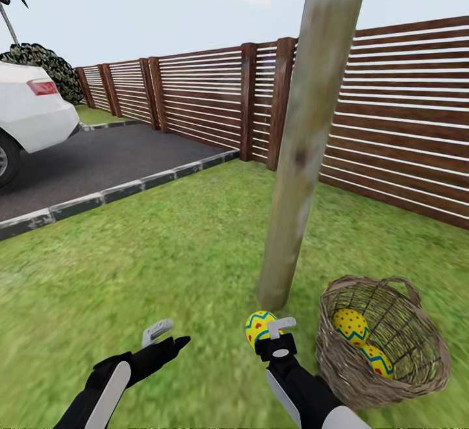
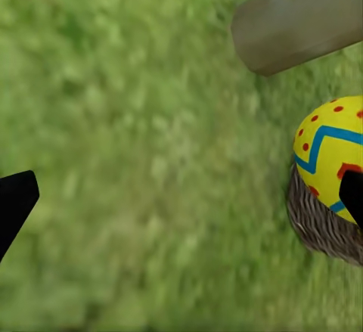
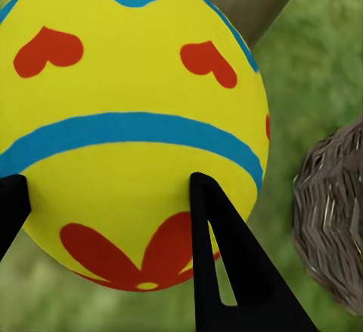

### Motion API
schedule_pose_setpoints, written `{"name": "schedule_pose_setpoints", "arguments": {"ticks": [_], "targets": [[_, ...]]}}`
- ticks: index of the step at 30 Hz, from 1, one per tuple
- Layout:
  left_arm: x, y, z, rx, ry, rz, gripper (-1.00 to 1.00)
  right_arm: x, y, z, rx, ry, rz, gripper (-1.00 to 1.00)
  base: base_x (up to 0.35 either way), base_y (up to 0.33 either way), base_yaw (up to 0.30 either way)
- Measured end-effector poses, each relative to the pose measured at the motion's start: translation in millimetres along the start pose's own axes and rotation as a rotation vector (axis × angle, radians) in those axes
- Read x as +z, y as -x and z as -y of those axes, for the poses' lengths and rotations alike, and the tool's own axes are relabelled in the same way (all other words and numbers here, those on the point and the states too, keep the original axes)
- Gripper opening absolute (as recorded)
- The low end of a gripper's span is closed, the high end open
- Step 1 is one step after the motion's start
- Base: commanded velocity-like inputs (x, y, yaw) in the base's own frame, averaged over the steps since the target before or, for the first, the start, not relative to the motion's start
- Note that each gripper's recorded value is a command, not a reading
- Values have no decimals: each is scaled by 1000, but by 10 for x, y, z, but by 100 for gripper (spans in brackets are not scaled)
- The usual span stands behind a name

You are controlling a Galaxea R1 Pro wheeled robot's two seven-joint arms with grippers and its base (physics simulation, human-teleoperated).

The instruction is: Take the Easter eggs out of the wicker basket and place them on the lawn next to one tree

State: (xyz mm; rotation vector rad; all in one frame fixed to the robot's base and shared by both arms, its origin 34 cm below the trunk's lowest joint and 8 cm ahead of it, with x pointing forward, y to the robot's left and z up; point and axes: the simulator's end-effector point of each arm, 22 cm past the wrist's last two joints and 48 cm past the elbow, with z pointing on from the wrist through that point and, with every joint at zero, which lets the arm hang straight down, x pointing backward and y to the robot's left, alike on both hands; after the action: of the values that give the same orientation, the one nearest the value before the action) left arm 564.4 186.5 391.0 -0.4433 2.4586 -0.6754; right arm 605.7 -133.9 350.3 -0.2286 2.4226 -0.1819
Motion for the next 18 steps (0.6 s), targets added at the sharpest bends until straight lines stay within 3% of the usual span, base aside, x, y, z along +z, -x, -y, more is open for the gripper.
{"name": "schedule_pose_setpoints", "arguments": {"ticks": [18], "targets": [[237,-258,-210,-3,-3,0,100,243,-339,-80,8,-2,10,-100,0,0,0]]}}
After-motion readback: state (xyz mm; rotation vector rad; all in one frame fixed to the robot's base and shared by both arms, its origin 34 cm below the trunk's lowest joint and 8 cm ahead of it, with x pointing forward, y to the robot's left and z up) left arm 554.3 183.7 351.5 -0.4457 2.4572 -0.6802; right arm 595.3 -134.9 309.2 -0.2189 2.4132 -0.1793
